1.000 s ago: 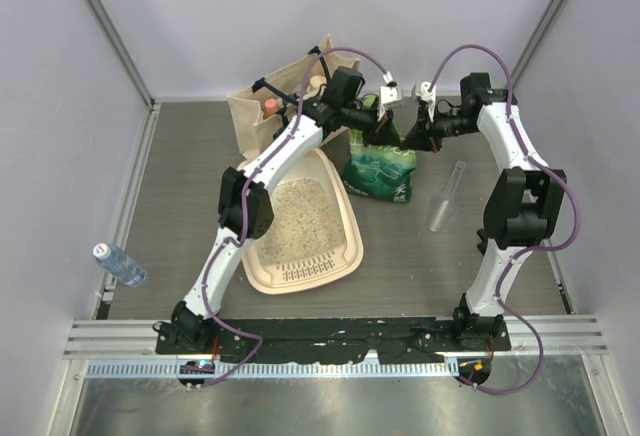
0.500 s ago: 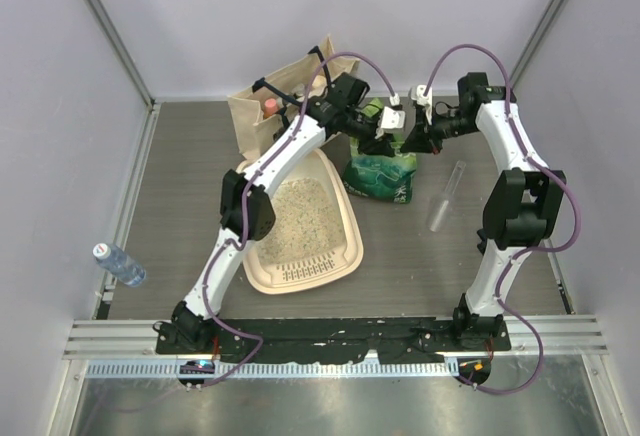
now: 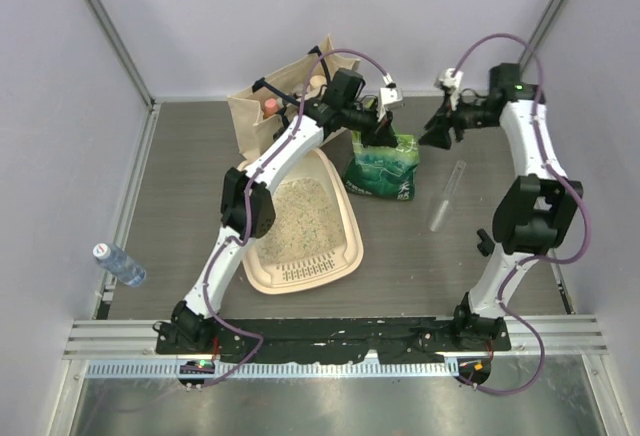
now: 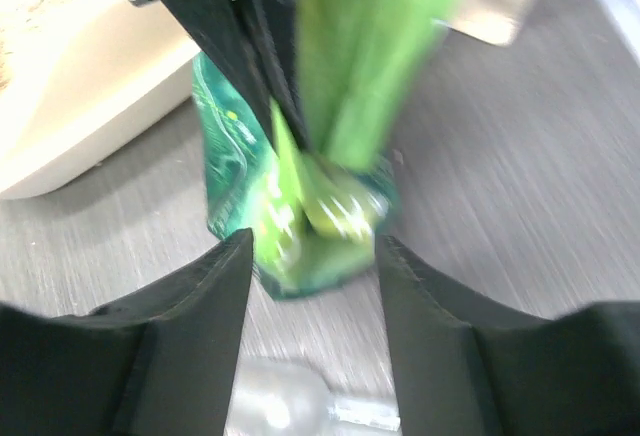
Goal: Fill the litter box with clean litter
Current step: Close the cat litter bag at the center of the board, then pick up the clamp at the center of the board.
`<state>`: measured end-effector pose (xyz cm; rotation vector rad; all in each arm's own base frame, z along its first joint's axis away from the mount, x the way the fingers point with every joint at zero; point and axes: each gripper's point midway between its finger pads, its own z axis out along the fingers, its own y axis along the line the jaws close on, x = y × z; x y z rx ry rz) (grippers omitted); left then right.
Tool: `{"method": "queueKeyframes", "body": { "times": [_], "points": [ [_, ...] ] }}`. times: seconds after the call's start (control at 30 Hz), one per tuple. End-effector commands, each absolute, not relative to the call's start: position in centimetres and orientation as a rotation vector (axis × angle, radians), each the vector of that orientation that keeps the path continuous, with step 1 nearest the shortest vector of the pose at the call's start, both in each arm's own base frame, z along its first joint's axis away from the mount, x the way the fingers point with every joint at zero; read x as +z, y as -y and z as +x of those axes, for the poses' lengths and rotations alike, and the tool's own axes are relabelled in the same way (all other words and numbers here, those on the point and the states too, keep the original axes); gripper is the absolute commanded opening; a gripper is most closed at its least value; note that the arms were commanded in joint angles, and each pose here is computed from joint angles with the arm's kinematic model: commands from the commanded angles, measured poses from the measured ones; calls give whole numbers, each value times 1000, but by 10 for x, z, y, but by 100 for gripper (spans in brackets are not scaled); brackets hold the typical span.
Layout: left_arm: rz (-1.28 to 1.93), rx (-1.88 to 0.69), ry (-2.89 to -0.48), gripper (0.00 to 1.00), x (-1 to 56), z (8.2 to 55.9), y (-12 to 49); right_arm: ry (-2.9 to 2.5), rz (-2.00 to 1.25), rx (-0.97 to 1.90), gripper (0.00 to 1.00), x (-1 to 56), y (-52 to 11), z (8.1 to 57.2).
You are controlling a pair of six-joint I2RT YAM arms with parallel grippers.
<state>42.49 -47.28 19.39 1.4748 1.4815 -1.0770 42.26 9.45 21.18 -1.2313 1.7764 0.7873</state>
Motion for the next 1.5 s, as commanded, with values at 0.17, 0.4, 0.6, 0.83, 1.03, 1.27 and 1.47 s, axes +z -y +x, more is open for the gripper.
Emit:
{"method": "queueKeyframes", "body": {
  "times": [0.17, 0.4, 0.6, 0.83, 1.03, 1.27, 1.47],
  "points": [
    [1387, -1176, -1534, 0, 212, 416, 471, -2088, -843, 249, 64, 246, 44, 349],
    [1374, -1135, -1554, 0, 211, 418, 473, -2482, -630, 189, 66, 150, 75, 237],
    [1416, -1033, -1482, 0, 214, 418, 484, -2601, -646, 96, 66, 115, 94, 208],
    [1423, -921, -1474, 0, 210, 428, 484, -2607, -730, -150, 66, 105, 128, 216],
    [1405, -879, -1516, 0, 208, 435, 474, -2655, -841, -202, 64, 79, 121, 196],
    [1410, -838, -1531, 0, 210, 433, 470, -2580, -848, -303, 64, 73, 108, 203],
    [1452, -795, -1553, 0, 205, 430, 460, -2478, -922, -426, 63, 64, 98, 208]
  ]
}}
